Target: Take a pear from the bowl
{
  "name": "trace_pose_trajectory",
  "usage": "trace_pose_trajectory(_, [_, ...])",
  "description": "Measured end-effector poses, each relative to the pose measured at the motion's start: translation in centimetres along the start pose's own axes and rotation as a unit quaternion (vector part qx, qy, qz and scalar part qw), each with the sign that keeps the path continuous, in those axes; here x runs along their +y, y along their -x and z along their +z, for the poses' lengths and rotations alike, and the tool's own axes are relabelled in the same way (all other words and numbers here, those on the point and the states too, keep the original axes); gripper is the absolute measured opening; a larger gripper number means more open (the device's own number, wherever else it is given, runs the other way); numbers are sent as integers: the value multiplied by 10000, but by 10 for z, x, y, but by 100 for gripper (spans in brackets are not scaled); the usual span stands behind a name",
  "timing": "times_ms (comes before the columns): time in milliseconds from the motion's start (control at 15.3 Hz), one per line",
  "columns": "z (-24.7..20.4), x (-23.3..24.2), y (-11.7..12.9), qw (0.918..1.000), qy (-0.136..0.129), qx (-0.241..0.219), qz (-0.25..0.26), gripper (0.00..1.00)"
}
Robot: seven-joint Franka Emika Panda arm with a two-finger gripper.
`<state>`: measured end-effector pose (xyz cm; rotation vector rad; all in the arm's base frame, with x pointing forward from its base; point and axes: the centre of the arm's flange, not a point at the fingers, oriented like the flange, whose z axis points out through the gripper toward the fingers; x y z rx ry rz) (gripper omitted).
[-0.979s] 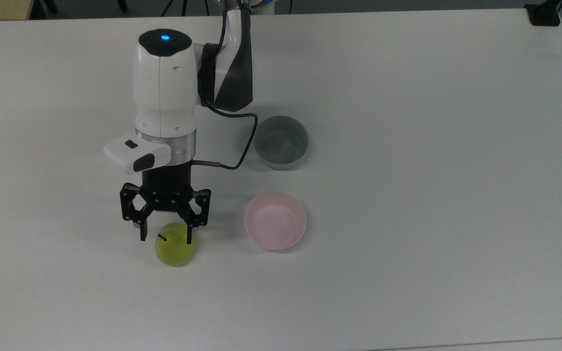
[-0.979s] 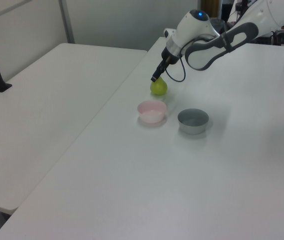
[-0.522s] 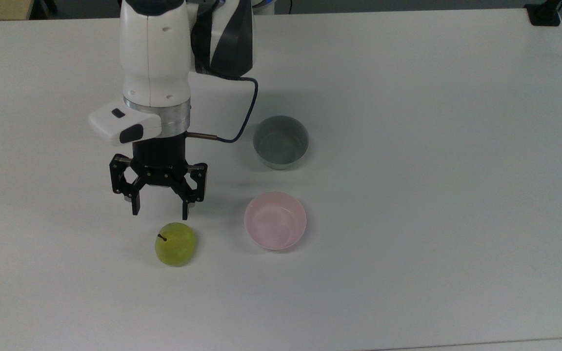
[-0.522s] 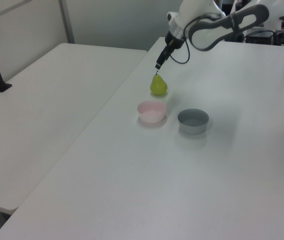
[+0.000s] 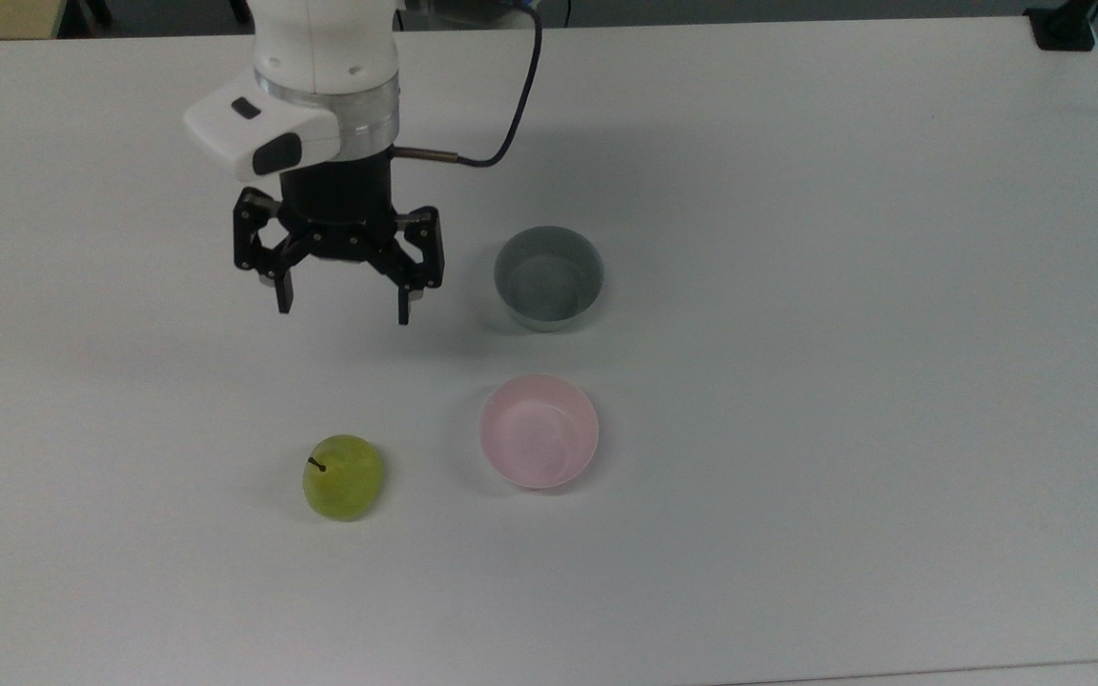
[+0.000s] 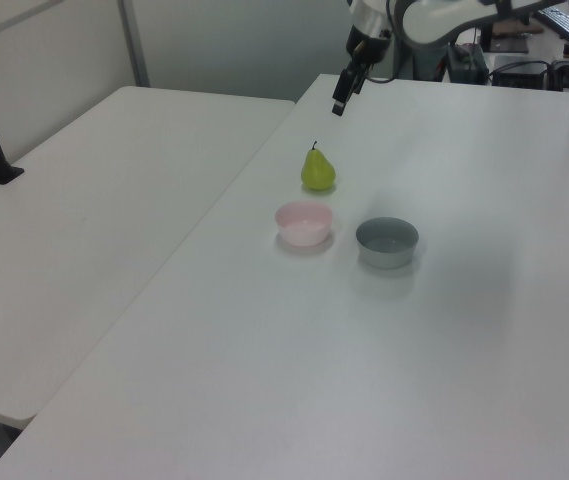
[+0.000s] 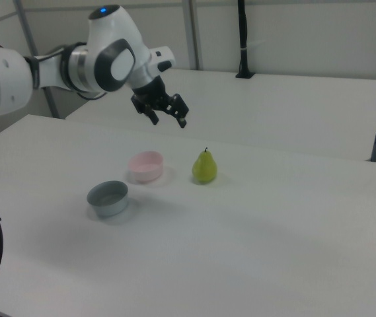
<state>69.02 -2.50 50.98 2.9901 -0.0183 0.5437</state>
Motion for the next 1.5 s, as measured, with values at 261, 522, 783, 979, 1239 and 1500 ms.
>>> trace_pose_trajectory(261, [-37,-14,16,9984,-18,-546,-107,100])
trace_pose_trajectory(522, [-78,-21,32,9955,-36,-937,-154,100])
trace_pose_trajectory(783, [-118,-32,52,9915,-131,-1277,-221,100])
trace_pose_trajectory(979, [-136,-40,64,9879,-195,-1514,-278,100])
trace_pose_trajectory(1239, [-148,-41,73,9860,-314,-1621,-248,100])
trace_pose_trajectory(1500, [-148,-37,76,9857,-308,-1643,-222,100])
